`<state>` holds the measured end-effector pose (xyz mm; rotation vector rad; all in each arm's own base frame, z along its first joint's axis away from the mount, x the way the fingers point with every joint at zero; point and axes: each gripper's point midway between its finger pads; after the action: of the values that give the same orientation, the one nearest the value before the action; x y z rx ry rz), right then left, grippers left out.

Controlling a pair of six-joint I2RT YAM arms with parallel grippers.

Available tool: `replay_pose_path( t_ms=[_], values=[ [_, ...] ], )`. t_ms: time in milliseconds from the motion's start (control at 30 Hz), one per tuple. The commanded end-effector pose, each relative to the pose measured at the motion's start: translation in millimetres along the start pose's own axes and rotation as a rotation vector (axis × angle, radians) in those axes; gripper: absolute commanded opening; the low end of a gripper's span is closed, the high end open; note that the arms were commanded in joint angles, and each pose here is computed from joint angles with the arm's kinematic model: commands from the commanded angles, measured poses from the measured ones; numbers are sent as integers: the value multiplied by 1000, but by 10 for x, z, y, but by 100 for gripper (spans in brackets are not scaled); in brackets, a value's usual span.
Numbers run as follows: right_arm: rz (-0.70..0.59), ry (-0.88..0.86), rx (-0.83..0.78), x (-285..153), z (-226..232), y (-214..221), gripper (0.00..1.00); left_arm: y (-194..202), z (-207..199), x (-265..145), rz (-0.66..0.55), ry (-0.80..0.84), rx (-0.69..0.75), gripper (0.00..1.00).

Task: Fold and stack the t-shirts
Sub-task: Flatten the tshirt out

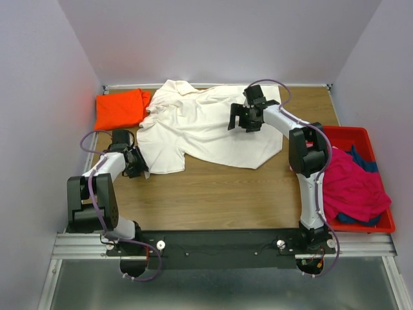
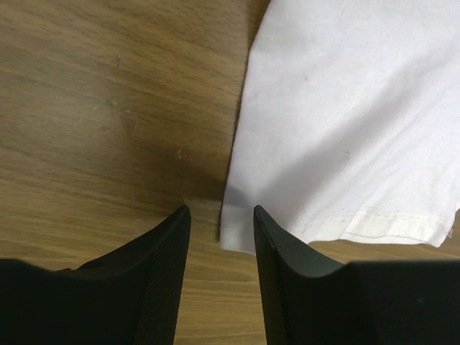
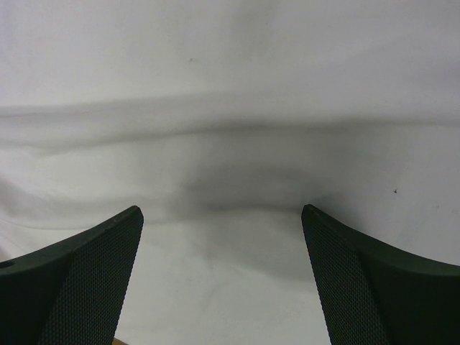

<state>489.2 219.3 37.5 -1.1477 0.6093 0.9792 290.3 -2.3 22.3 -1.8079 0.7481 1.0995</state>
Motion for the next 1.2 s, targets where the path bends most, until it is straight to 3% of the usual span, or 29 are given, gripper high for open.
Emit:
replay_pose_path(
  t_ms=[0,100,200,333,500,667,800,967,1167],
  values=[
    [26,3,13,-74,-14,80,97,254,-11,128,98,24,24,44],
    [24,4,14,-91,-13,79,97,344,-25,164,134,37,31,34],
    [25,6,16,-100,-18,88,97,388,-51,173,149,50,43,15],
    [31,13,23,-119,-45,130,97,348,-83,177,141,65,54,0],
    [7,6,21,-284,-3,81,97,38,-166,92,61,69,73,0],
    [-19,22,18,-568,-25,129,97,-682,-76,-213,-134,-14,42,0],
    [36,63,50,-680,-176,498,97,-1143,-29,-402,-250,27,-22,0],
    [53,95,123,-944,-279,828,96,-1367,-151,-349,-242,109,-6,0],
    [83,164,206,-1072,-477,1227,96,-1327,-188,-239,-203,146,21,0]
  ],
)
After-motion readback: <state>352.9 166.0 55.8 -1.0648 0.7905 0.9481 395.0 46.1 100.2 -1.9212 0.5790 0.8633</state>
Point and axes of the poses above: each gripper's point midway between its finger pads, its own x axis out along the fingers, its own z axis along the line the jaws close on, y = z × x, and after that the axes turned 2 degrees about x, right-handed
